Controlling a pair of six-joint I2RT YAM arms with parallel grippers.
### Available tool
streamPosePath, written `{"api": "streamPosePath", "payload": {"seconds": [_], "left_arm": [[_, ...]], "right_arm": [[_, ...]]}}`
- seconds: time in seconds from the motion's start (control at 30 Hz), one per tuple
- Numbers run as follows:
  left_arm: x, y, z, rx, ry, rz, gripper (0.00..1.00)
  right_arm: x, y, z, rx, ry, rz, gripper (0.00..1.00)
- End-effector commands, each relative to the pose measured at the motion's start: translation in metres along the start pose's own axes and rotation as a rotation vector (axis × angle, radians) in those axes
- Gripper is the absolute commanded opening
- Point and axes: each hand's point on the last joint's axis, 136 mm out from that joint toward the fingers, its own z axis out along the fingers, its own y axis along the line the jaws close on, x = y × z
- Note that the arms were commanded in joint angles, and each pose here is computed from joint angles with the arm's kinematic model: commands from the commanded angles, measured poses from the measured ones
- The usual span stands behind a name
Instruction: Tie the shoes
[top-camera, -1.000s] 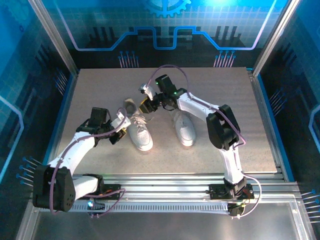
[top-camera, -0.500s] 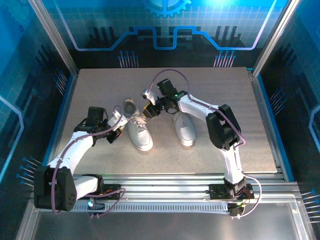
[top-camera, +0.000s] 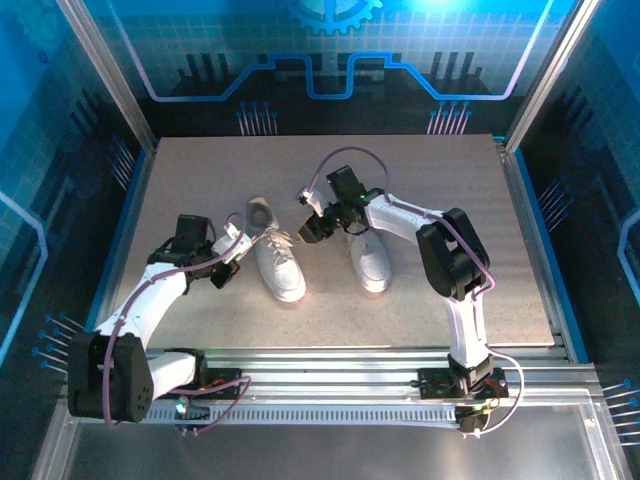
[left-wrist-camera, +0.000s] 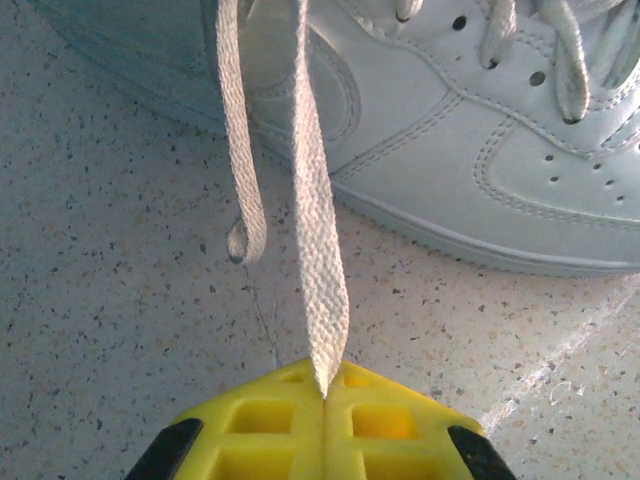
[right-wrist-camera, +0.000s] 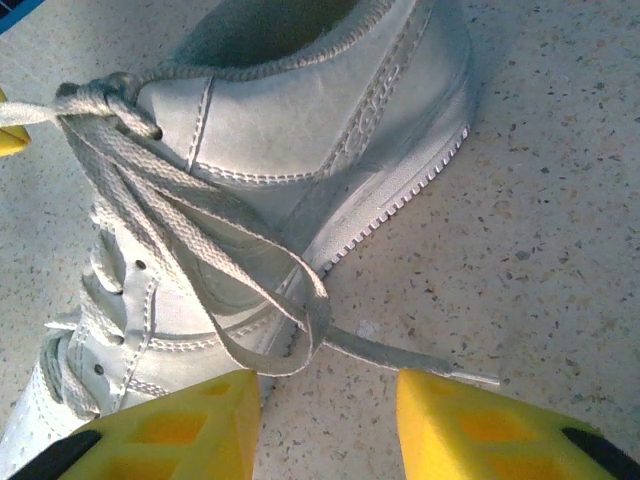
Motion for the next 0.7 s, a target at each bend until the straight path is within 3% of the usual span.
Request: {"api": "streamPosePath", "payload": {"seconds": [0.0, 0.3, 0.33, 0.37, 0.4, 0.5, 0.67], "left_arm": [[0.018, -0.005, 0.003, 0.015, 0.062, -0.041, 0.0], [0.02, -0.006, 0.003, 0.009, 0.06, -0.036, 0.0], [0.018, -0.005, 0.003, 0.005, 0.05, -0.032, 0.09], [0.016, -0.003, 0.001, -0.005, 0.04, -0.026, 0.23], [0.013, -0.002, 0.0, -0.011, 0.03, -0.017, 0.3], [0.004, 0.002, -0.005, -0.037, -0.007, 0.011, 0.4], [-0.008, 0.014, -0.007, -0.09, -0.055, 0.048, 0.45]], "right_arm": [[-0.011, 0.0, -0.006, -0.002, -0.034, 0.017, 0.4], [-0.009, 0.004, 0.006, -0.046, -0.027, 0.081, 0.4], [-0.008, 0.004, 0.007, -0.045, -0.024, 0.1, 0.4], [-0.007, 0.003, 0.009, -0.039, -0.019, 0.127, 0.4], [-0.006, 0.001, 0.009, -0.028, -0.015, 0.165, 0.39], [0.0, -0.008, 0.007, 0.023, -0.005, 0.346, 0.39], [0.001, 0.003, 0.011, -0.024, -0.055, 0.551, 0.39]]}}
